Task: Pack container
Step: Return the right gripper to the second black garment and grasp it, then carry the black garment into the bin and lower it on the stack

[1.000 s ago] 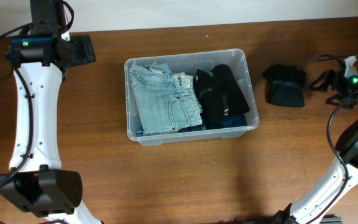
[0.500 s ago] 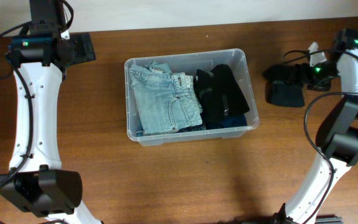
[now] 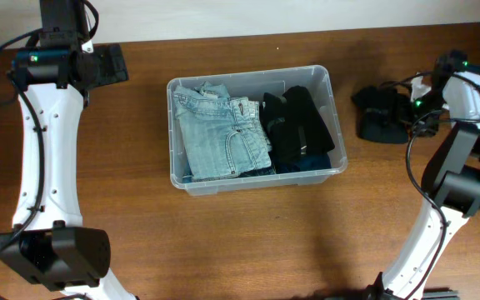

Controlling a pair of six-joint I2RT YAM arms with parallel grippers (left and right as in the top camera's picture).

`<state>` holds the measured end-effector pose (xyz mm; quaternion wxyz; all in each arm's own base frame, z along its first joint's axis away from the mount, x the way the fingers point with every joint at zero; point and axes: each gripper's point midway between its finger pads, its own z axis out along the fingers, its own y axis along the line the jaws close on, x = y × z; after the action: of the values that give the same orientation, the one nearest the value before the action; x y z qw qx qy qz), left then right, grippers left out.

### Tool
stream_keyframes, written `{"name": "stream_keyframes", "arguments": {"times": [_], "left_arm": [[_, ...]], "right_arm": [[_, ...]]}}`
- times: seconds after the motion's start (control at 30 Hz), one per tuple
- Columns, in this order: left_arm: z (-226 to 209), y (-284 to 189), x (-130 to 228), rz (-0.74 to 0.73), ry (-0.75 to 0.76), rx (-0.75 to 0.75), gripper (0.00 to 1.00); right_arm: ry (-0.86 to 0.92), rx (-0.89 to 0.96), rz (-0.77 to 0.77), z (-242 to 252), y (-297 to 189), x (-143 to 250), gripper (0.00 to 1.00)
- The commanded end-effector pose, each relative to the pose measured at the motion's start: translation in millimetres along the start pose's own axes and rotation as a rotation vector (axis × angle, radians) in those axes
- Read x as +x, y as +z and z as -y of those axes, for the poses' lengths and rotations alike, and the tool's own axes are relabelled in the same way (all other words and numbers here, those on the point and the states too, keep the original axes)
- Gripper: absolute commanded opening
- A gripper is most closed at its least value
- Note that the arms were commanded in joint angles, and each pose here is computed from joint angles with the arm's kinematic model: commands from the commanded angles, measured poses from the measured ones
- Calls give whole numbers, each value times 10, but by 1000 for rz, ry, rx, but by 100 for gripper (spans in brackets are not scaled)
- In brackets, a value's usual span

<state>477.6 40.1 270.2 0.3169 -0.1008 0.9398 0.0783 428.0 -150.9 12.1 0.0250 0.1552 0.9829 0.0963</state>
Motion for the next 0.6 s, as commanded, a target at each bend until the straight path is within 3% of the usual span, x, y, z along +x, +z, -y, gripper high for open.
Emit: {"name": "stream_keyframes", "arguments": {"times": [0.0,0.07,0.13,0.3,0.4,0.57], "left_arm": [[-27,-96,-71,30,-15,6,99],[-27,-96,-71,30,-15,6,99],[-27,-96,-71,30,-15,6,99],[-26,-96,-72,31,-15,6,99],[-27,-96,-72,31,-15,6,99],[-28,-96,-72,31,-15,5,99]], "right_arm": [[35,-7,-38,-15,119,78,45],[40,-15,-39,-29,119,81,30],[63,-18,-44,-35,118,92,6],[63,-135,-29,-253,-4,50,4],[42,-248,35,-540,-451,-85,4],[-41,-283,109,-870,-1217,-79,4]]}}
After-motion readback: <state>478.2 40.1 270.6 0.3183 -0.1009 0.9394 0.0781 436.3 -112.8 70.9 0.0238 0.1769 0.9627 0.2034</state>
